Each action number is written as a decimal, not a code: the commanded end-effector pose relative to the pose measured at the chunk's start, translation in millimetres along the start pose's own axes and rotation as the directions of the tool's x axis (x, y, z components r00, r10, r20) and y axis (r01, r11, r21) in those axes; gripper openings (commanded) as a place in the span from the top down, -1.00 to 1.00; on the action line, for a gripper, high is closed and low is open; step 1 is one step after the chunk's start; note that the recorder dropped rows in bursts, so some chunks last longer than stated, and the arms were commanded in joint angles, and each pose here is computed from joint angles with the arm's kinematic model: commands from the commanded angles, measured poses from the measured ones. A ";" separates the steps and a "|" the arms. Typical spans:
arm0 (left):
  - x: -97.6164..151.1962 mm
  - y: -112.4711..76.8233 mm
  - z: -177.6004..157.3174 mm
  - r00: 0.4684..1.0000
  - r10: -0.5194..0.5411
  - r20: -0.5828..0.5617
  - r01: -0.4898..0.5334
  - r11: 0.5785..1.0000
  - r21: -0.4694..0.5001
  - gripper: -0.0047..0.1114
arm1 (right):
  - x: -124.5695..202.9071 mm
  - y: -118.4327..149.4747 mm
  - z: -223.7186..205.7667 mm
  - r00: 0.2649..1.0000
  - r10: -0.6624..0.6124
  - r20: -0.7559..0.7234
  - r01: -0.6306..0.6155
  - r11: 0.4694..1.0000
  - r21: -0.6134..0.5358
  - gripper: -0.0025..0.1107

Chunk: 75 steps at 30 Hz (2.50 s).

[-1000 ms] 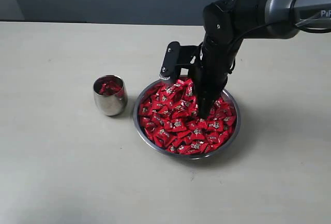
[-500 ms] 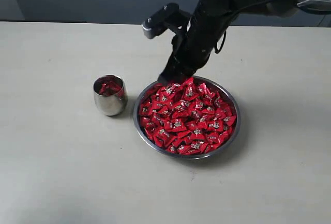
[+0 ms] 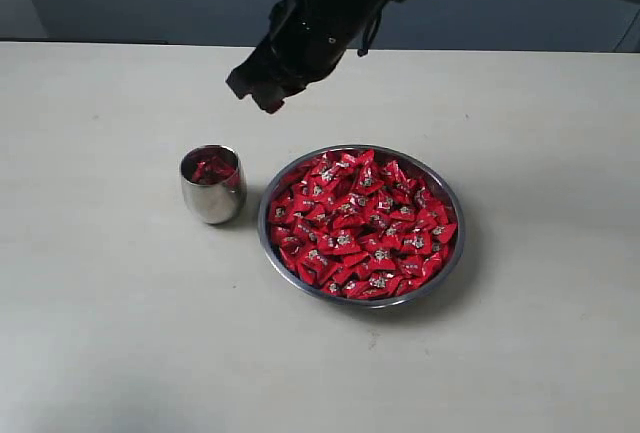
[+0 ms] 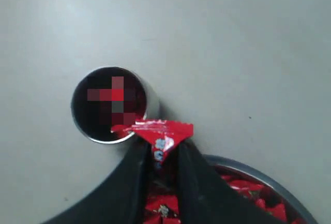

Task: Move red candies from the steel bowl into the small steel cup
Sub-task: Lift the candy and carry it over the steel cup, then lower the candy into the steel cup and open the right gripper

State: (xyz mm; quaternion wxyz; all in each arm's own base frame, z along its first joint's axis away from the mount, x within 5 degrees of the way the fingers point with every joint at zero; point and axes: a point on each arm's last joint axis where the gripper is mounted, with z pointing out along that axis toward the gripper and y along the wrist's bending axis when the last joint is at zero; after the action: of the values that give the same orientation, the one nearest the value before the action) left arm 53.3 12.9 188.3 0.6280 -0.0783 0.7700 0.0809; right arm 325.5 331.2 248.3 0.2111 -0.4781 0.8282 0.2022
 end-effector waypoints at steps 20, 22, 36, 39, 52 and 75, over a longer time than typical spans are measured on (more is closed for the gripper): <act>0.9 0.1 0.0 1.000 -0.002 0.002 0.002 1.000 -0.001 0.91 | -11.1 32.1 59.0 0.996 -0.070 -0.063 0.063 0.992 -0.107 0.97; 0.9 0.1 0.0 1.000 -0.002 0.002 0.002 1.000 -0.001 0.91 | -11.5 32.0 59.1 0.996 -0.070 -0.060 0.063 0.992 -0.105 0.97; 0.9 0.1 0.0 1.000 -0.002 0.002 0.002 1.000 -0.001 0.91 | -11.1 29.6 66.8 0.997 -0.068 -0.043 0.064 0.993 -0.096 0.97; 0.9 0.1 0.0 1.000 -0.002 0.002 0.002 1.000 -0.001 0.91 | -12.8 30.0 67.2 0.997 -0.069 -0.027 0.066 0.994 -0.088 0.97; 0.9 0.1 0.0 1.000 -0.002 0.002 0.002 1.000 -0.001 0.91 | -8.1 31.9 74.4 0.995 -0.080 -0.062 0.074 0.993 -0.096 0.86; 0.9 0.1 0.0 1.000 -0.002 0.002 0.002 1.000 -0.001 0.91 | -14.9 31.9 56.0 0.992 -0.116 -0.042 0.113 0.992 -0.050 0.22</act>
State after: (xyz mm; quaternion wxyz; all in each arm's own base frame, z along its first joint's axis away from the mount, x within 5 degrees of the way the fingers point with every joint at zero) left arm 53.3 12.9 188.3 0.6280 -0.0783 0.7700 0.0809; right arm 312.9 389.7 195.5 0.1710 -0.5297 0.8056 0.2027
